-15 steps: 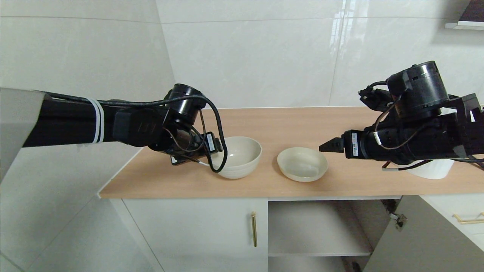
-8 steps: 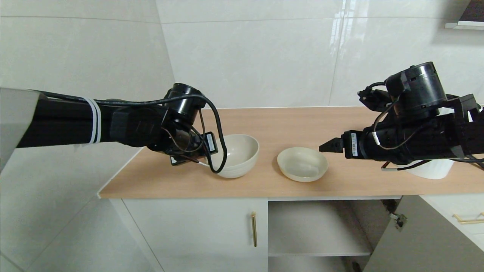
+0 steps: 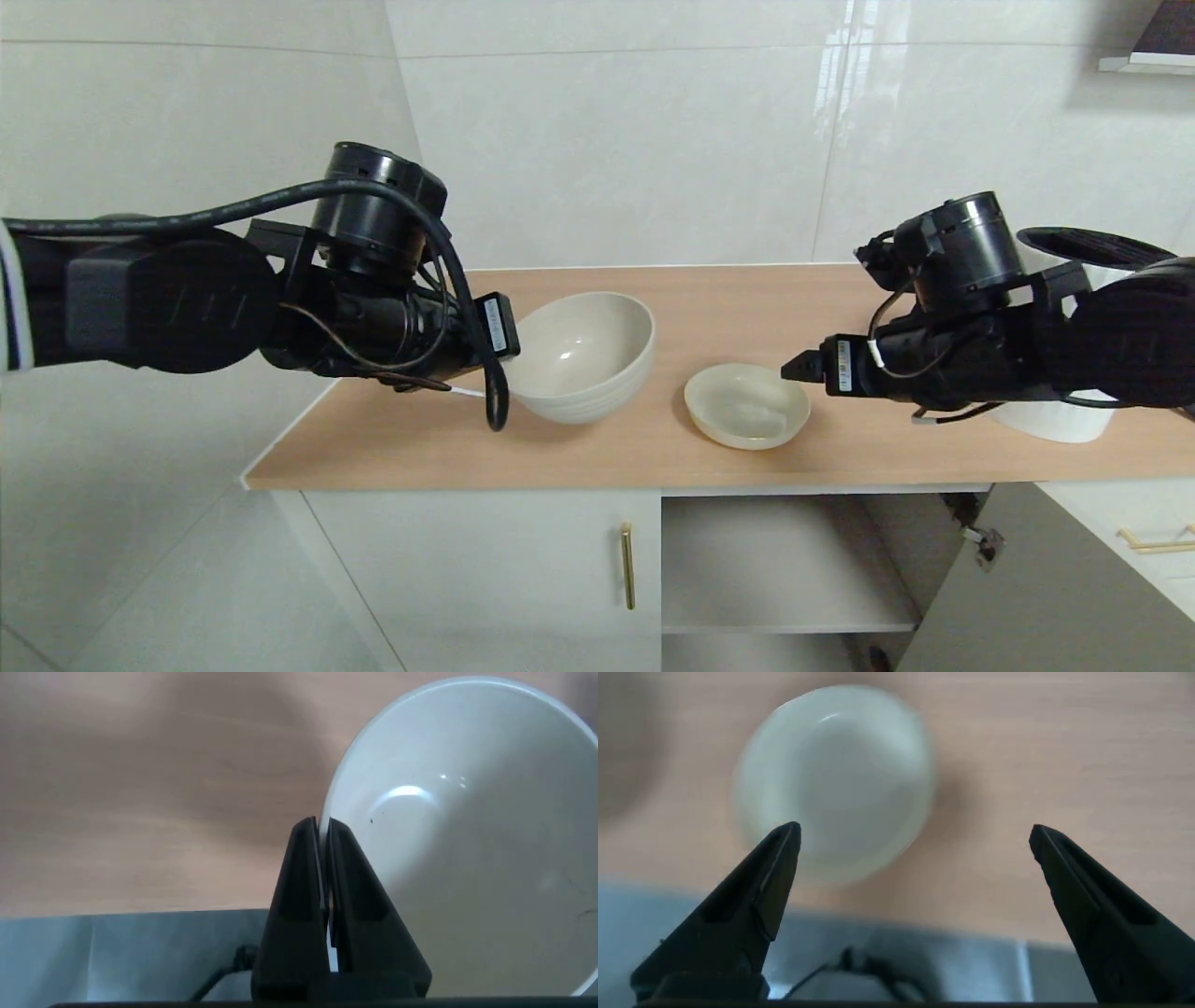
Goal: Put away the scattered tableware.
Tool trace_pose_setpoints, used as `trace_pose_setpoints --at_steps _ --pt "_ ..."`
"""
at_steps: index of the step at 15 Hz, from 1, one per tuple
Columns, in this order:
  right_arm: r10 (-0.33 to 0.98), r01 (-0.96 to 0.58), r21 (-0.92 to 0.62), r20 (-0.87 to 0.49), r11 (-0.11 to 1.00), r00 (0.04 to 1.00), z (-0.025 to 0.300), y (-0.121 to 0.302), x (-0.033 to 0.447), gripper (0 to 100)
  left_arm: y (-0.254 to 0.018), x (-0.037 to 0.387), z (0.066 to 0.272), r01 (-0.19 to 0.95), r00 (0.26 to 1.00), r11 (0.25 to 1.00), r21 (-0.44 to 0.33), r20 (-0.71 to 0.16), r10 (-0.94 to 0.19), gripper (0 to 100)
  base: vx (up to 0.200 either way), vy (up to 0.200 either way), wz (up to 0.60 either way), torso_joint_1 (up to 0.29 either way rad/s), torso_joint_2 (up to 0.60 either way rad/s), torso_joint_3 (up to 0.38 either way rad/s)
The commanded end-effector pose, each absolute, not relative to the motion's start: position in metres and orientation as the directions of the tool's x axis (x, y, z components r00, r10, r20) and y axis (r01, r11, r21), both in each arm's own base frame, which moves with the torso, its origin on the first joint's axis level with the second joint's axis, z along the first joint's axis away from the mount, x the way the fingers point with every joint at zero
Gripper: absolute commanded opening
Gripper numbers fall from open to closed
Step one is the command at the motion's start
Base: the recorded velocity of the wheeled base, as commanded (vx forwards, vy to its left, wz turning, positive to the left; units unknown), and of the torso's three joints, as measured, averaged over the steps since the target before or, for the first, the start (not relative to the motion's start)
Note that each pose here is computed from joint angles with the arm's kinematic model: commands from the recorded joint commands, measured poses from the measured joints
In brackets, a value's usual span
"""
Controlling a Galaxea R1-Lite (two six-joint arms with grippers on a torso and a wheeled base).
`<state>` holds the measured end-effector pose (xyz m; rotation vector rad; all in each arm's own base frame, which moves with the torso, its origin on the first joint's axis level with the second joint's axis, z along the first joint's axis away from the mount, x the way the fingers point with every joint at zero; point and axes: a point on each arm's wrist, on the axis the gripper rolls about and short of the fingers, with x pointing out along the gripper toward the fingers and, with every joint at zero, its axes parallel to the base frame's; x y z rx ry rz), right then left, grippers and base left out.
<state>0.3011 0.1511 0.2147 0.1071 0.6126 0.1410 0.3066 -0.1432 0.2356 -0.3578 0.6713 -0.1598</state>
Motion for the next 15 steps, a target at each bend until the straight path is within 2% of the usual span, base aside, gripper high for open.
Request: trace_pose_setpoints --at_steps 1,6,13,14,15 --pt "0.069 -0.034 0.068 -0.606 0.997 0.792 0.180 0.161 0.324 100 -0.141 0.292 0.244 0.066 0.795 0.922 -0.381 -0.539 -0.280 0 0.000 0.000 0.00 0.000 0.00 0.000" --pt "0.041 -0.017 0.044 -0.633 0.999 0.773 0.162 0.167 0.335 100 -0.141 0.279 0.255 0.095 0.805 0.915 -0.393 -0.510 -0.303 0 0.000 0.000 0.00 0.000 0.00 0.000" --pt "0.024 0.007 0.048 -0.627 0.999 0.779 0.155 0.170 0.342 100 -0.141 0.277 0.257 0.098 0.809 0.914 -0.395 -0.504 -0.304 0 0.000 0.000 0.00 0.000 0.00 0.000" --pt "0.025 0.009 0.051 -0.624 0.999 0.781 0.155 0.170 0.343 0 -0.141 0.277 0.257 0.098 0.809 0.914 -0.395 -0.504 -0.304 0 0.000 0.000 0.00 0.000 0.00 0.000" --pt "0.029 0.012 0.061 -0.621 0.998 0.783 0.155 0.170 0.343 0 -0.141 0.277 0.257 0.099 0.808 0.913 -0.395 -0.504 -0.305 0 0.000 0.000 0.00 0.000 0.00 0.000"
